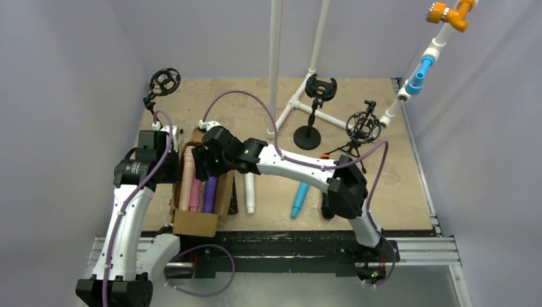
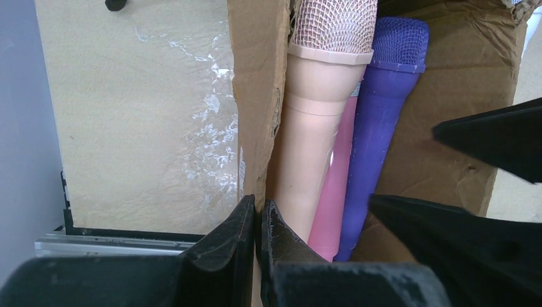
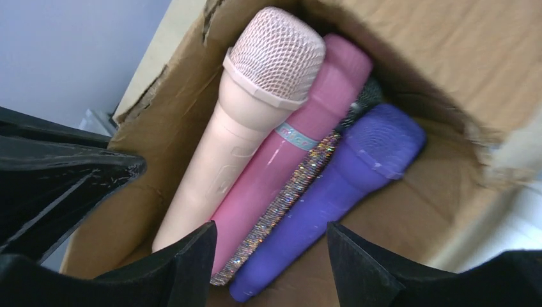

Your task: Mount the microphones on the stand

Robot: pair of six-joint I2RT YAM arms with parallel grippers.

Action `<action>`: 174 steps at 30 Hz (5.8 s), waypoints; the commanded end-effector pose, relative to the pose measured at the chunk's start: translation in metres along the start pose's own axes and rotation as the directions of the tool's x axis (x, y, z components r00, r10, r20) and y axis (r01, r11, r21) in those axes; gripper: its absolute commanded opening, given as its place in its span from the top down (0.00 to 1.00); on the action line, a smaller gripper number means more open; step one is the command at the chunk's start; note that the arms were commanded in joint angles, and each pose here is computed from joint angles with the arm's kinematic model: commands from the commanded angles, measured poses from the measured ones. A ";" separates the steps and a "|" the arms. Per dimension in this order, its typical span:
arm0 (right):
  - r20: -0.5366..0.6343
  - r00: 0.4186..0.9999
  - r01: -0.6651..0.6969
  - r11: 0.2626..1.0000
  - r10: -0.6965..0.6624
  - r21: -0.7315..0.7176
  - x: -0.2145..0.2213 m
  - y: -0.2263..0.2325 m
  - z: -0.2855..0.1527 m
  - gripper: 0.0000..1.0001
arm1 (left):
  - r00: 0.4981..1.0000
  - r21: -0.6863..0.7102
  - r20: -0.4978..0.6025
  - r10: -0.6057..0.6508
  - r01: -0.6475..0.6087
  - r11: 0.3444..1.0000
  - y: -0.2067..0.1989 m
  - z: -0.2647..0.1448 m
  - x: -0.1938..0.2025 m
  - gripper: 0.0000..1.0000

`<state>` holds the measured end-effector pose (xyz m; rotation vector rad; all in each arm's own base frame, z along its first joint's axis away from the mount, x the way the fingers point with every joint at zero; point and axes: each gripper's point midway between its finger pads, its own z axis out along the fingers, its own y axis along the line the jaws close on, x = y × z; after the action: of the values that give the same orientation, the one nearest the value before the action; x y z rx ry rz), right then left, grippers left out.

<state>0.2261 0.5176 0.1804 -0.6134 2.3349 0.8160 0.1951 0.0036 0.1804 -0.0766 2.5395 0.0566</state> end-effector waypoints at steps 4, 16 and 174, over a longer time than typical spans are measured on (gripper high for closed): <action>0.119 0.986 -0.077 0.958 0.114 -0.276 -0.025 0.056 0.005 0.34 | 0.992 0.043 0.123 -0.042 0.037 0.998 -0.008 -0.014 -0.031 1.00; 0.098 0.990 -0.080 0.969 0.106 -0.235 -0.001 0.048 0.061 0.35 | 0.993 0.077 0.106 -0.046 0.038 0.996 -0.015 -0.011 -0.030 1.00; 0.085 0.947 -0.317 0.874 0.309 0.369 0.080 -0.226 -0.066 0.99 | 0.984 -0.016 0.180 -0.001 0.004 1.000 0.004 -0.011 -0.032 1.00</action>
<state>0.2601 0.3039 0.0890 -0.0976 2.5461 0.5422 0.2003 0.0114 0.1868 -0.0888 2.4679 0.1070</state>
